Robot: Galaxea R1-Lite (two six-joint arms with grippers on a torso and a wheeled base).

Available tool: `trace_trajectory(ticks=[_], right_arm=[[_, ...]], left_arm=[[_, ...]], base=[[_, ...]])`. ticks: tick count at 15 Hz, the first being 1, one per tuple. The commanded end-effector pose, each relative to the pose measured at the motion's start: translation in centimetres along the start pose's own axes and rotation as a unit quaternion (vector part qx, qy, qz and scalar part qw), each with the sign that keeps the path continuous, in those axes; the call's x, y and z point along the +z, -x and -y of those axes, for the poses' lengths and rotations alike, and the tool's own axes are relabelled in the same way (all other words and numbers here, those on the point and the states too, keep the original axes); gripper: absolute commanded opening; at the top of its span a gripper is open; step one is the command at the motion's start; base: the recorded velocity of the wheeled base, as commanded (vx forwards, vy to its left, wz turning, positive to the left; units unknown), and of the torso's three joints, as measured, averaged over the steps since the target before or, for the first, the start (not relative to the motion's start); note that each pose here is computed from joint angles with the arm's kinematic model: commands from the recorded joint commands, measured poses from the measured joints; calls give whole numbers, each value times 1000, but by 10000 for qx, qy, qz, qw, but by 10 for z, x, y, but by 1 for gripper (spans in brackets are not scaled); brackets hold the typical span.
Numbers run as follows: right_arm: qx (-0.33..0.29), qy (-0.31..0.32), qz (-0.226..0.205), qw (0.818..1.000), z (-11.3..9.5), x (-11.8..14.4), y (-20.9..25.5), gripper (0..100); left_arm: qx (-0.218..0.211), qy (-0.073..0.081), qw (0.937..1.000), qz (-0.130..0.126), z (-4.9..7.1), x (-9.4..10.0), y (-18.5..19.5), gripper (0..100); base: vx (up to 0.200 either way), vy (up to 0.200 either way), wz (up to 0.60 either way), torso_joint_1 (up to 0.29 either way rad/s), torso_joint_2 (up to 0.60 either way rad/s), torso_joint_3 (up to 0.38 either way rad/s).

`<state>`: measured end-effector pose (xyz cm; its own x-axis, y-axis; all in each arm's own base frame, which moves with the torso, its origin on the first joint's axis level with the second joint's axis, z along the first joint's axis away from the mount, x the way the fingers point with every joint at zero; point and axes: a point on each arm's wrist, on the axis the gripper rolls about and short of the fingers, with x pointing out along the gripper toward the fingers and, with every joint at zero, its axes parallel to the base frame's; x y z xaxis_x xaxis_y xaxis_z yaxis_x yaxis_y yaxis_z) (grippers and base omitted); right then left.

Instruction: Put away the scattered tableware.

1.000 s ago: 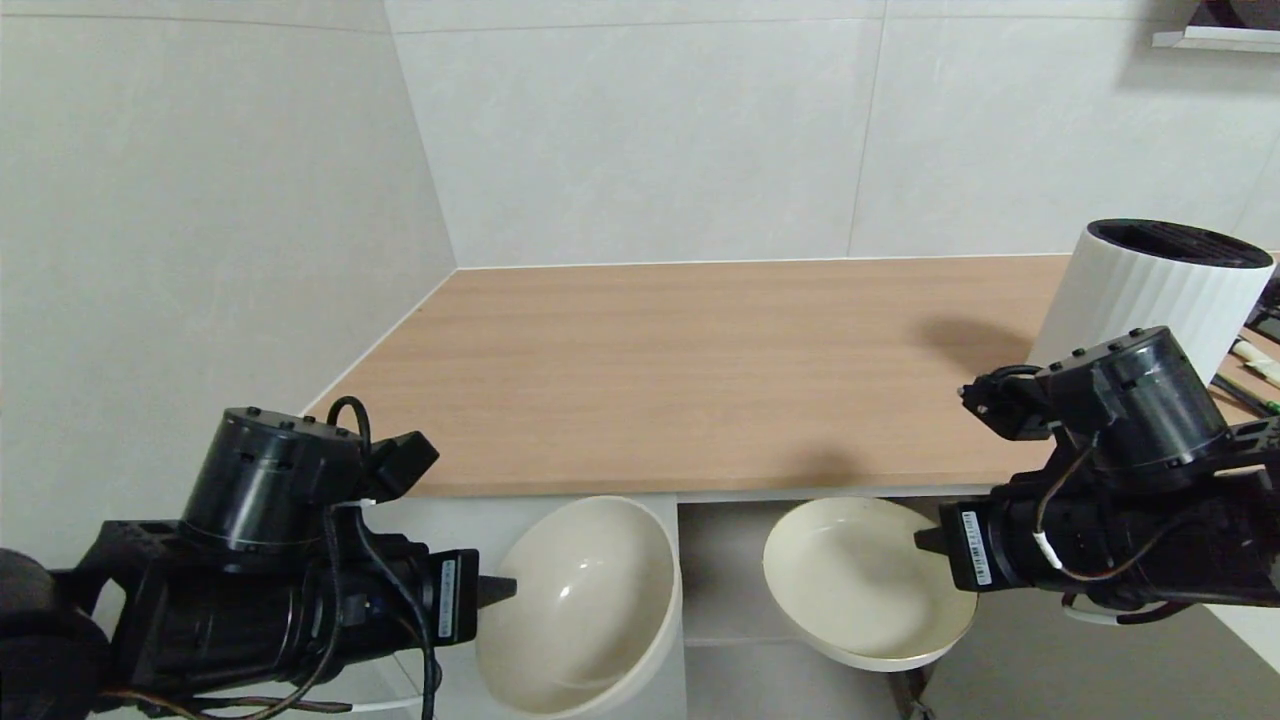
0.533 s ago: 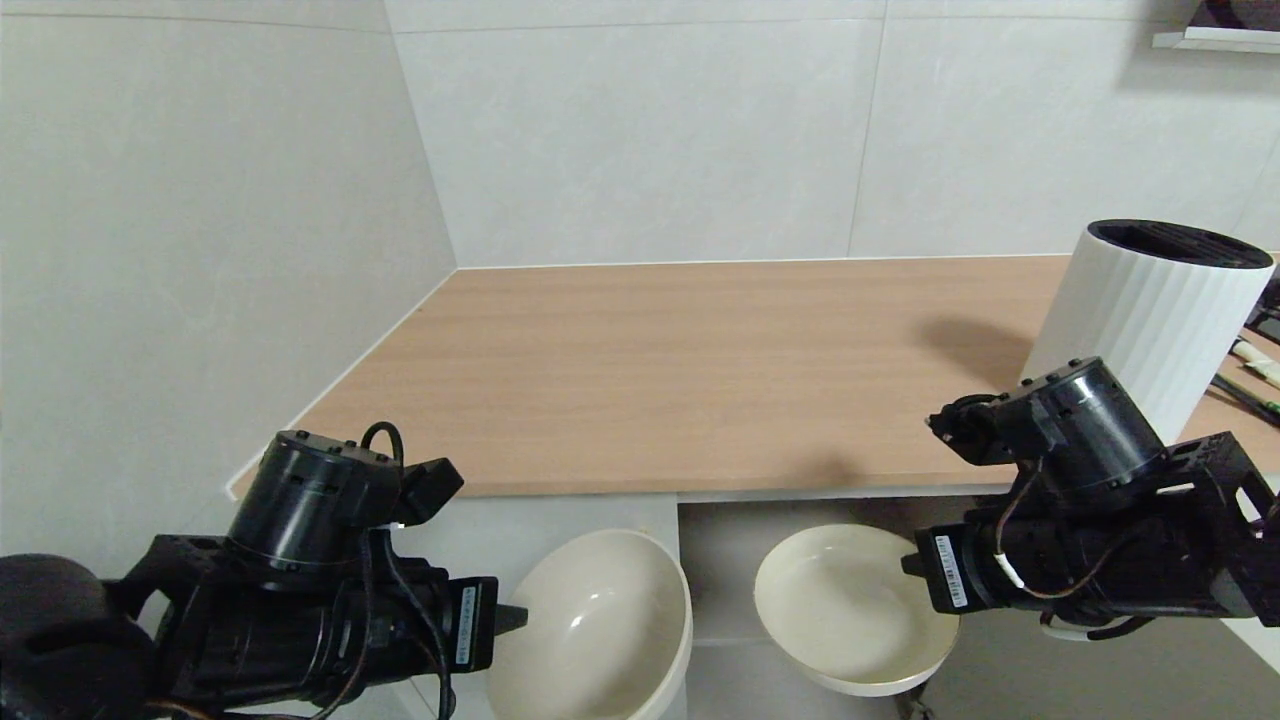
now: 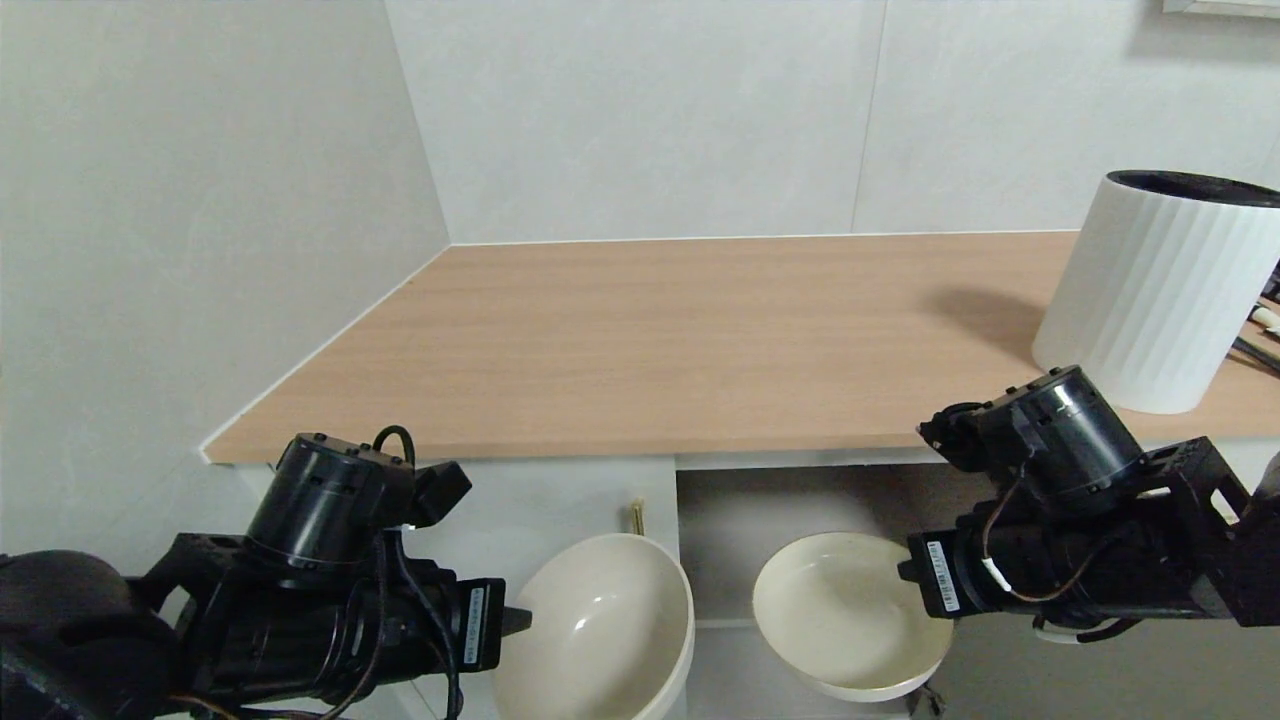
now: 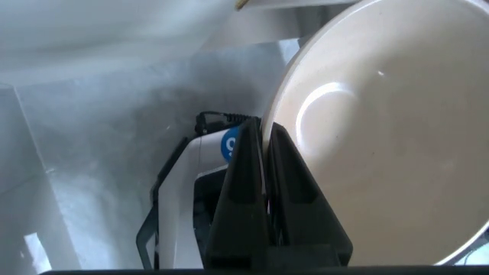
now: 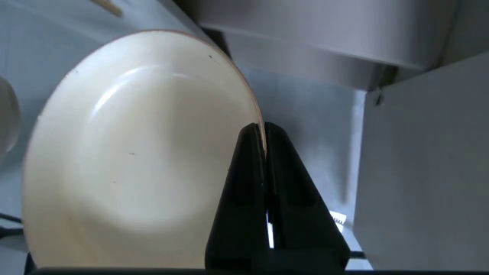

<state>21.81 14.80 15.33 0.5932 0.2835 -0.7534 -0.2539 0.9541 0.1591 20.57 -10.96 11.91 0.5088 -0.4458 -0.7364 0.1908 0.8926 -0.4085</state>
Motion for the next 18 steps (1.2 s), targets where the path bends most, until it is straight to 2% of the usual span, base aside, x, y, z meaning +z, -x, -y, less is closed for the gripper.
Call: trace_trajectory(ticks=[1,12,18], right_arm=[[-9,6,-34,10000,0,0,-2,0],[-38,12,-88,10000,0,-2,-6,0],[-72,13,-141,9999,-1,-2,-18,0]], left_arm=[[3,4,10000,-11,0,0,-1,0],[6,5,10000,-18,0,0,-1,0],[30,7,10000,-14,-1,-1,-1,0]], base=[[0,0,0,-183,466,286],[0,0,0,-139,450,305],[0,0,0,-18,66,46]])
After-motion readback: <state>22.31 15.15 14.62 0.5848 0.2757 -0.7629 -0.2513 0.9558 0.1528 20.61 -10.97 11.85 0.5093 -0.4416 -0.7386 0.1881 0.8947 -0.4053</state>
